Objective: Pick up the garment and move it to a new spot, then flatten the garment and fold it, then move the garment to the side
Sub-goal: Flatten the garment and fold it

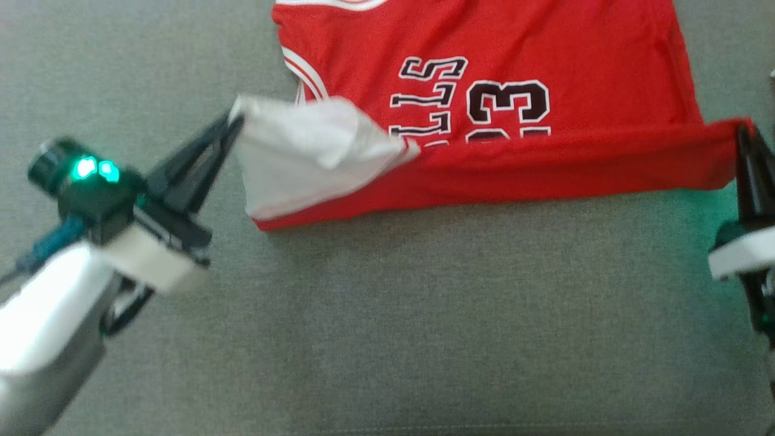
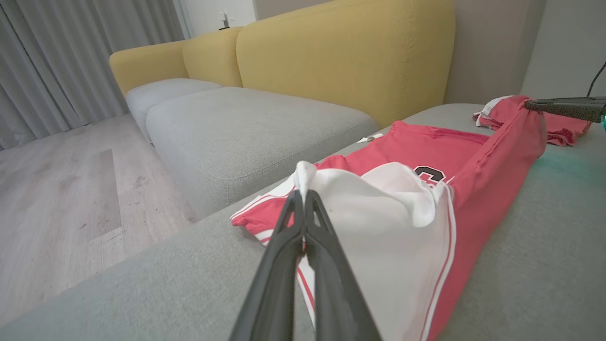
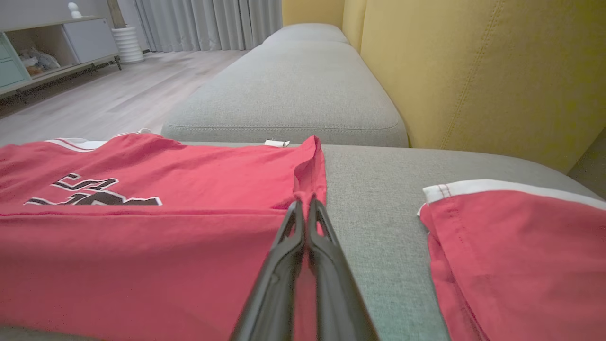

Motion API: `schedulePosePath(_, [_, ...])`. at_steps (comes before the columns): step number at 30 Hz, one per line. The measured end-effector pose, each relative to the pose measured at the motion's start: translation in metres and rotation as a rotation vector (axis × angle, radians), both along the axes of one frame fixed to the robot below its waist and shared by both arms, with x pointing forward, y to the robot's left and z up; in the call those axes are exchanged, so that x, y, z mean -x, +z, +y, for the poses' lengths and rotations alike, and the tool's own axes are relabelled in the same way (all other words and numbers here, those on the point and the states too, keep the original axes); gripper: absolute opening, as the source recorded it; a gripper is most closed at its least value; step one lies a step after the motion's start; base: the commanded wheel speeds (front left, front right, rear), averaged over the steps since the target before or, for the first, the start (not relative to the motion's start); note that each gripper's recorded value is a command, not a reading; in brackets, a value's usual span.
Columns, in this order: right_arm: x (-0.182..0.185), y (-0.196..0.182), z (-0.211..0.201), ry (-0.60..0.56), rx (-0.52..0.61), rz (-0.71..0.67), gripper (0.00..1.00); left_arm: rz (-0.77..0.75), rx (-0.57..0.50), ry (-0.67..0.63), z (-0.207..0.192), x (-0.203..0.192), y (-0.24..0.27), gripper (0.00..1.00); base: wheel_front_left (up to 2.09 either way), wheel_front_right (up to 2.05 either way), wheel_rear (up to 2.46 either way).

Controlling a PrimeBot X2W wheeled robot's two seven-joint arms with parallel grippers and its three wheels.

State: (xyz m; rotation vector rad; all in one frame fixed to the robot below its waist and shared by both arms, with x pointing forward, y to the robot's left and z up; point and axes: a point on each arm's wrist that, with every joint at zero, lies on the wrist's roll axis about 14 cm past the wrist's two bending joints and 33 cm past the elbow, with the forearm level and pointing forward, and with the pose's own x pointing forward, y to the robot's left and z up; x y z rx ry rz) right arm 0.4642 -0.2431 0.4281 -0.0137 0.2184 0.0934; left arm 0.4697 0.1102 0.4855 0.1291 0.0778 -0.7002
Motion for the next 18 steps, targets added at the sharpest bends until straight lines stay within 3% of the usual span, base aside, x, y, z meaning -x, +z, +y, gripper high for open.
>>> schedulePosePath(10, [-0.035, -0.02, 0.001, 0.008, 0.023, 0.029, 0.0, -0.015, -0.089, -0.02, -0.008, -0.051, -0.021, 0.0, 0.0, 0.0, 0.0])
schedulePosePath(11, [-0.037, -0.022, 0.001, 0.006, 0.022, 0.032, 0.01, -0.013, -0.087, -0.015, -0.009, -0.056, -0.023, 0.13, 0.0, 0.0, 0.0])
schedulePosePath(12, [-0.039, -0.025, 0.0, 0.003, 0.019, 0.031, 0.4, -0.011, -0.076, -0.005, -0.01, -0.06, -0.024, 0.85, 0.0, 0.0, 0.0])
schedulePosePath(13, [-0.04, -0.027, 0.0, 0.001, 0.019, 0.032, 1.0, -0.005, -0.066, 0.004, -0.012, -0.063, -0.024, 1.0, 0.0, 0.0, 0.0])
schedulePosePath(18, [-0.043, -0.029, 0.003, -0.006, 0.013, 0.016, 1.0, 0.003, 0.002, 0.079, -0.012, -0.068, -0.021, 1.0, 0.0, 0.0, 0.0])
